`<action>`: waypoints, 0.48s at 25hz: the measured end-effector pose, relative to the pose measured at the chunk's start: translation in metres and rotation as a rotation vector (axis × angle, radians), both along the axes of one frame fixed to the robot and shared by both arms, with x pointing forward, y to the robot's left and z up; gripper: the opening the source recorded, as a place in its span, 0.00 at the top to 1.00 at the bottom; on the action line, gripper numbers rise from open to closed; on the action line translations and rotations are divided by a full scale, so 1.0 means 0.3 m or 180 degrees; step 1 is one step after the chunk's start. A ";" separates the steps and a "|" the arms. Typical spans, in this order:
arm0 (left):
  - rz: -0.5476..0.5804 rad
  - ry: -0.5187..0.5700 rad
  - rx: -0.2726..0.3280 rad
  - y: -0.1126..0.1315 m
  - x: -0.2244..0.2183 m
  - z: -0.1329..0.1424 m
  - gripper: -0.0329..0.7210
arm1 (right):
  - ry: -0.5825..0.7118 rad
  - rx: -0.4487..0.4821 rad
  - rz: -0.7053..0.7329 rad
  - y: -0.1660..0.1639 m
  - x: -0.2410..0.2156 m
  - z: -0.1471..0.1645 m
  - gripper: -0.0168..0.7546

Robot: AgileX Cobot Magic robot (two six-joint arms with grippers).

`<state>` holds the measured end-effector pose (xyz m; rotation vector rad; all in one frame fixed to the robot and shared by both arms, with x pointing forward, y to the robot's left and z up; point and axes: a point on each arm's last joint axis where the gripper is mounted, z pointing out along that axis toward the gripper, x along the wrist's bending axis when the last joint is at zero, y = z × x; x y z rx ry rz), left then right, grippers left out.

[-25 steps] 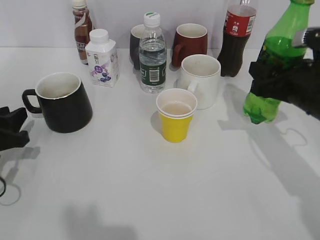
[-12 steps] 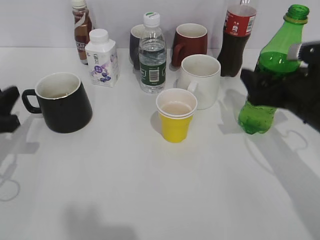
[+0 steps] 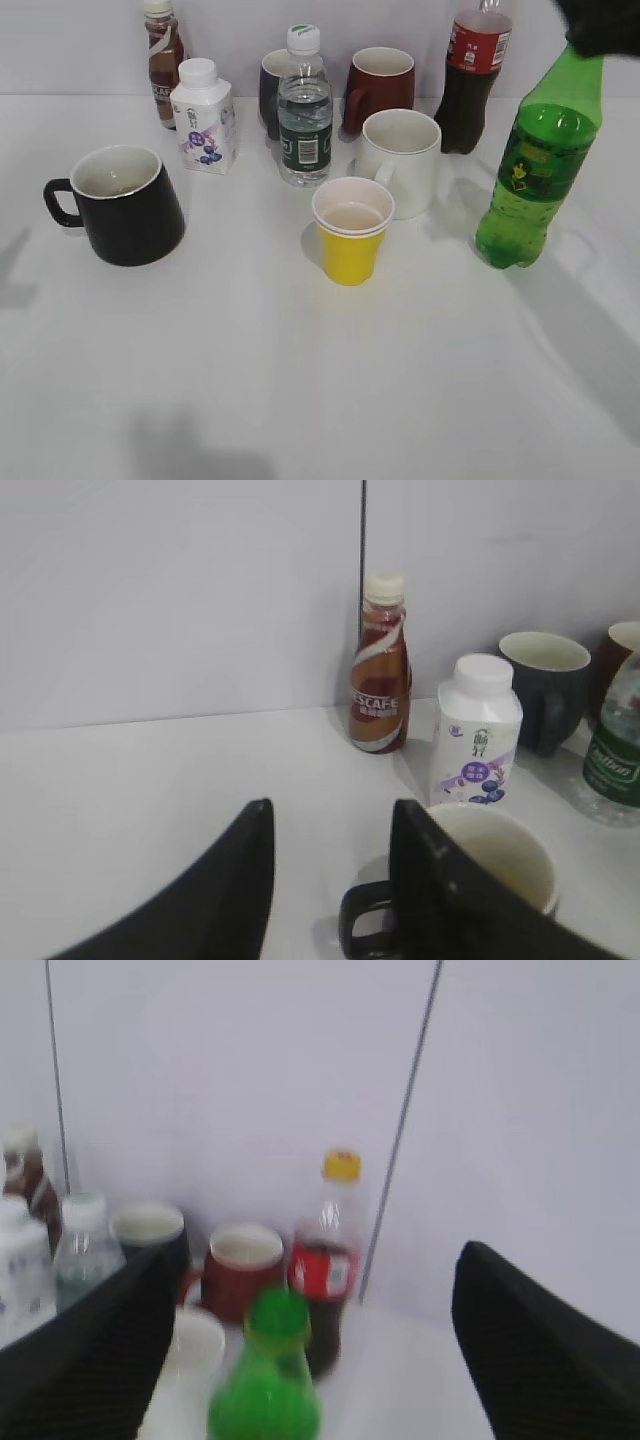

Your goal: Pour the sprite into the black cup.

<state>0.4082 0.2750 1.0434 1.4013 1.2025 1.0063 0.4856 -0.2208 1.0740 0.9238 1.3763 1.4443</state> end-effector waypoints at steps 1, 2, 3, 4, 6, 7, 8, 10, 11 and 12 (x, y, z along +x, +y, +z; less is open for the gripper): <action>0.0040 0.0066 0.0024 0.010 -0.038 0.051 0.55 | -0.0040 -0.0063 0.0028 -0.005 -0.029 0.047 0.13; 0.0070 0.0031 0.0024 0.018 -0.073 0.111 0.55 | -0.0065 -0.0105 0.0038 -0.014 -0.062 0.089 0.13; 0.0101 0.0045 0.0015 0.026 -0.111 0.157 0.55 | -0.0107 -0.0120 0.0037 -0.025 -0.100 0.129 0.13; 0.0126 0.0058 0.0031 0.034 -0.151 0.190 0.54 | -0.0094 -0.0143 0.0022 -0.040 -0.142 0.158 0.13; 0.0166 0.0066 0.0044 0.048 -0.222 0.230 0.50 | 0.0058 -0.0216 -0.0022 -0.069 -0.223 0.188 0.13; 0.0184 0.0084 0.0043 0.055 -0.258 0.241 0.48 | 0.0099 -0.0233 -0.0046 -0.086 -0.269 0.204 0.13; 0.0201 0.0145 0.0049 0.061 -0.287 0.239 0.44 | 0.0198 -0.0267 -0.0076 -0.104 -0.319 0.211 0.13; 0.0231 0.0307 0.0056 0.072 -0.344 0.225 0.35 | 0.0468 -0.0311 -0.0125 -0.137 -0.406 0.206 0.13; 0.0248 0.0462 0.0069 0.077 -0.370 0.208 0.32 | 0.0638 -0.0350 -0.0147 -0.151 -0.444 0.196 0.13; 0.0263 0.0611 0.0084 0.081 -0.391 0.192 0.29 | 0.0925 -0.0422 -0.0178 -0.169 -0.491 0.174 0.13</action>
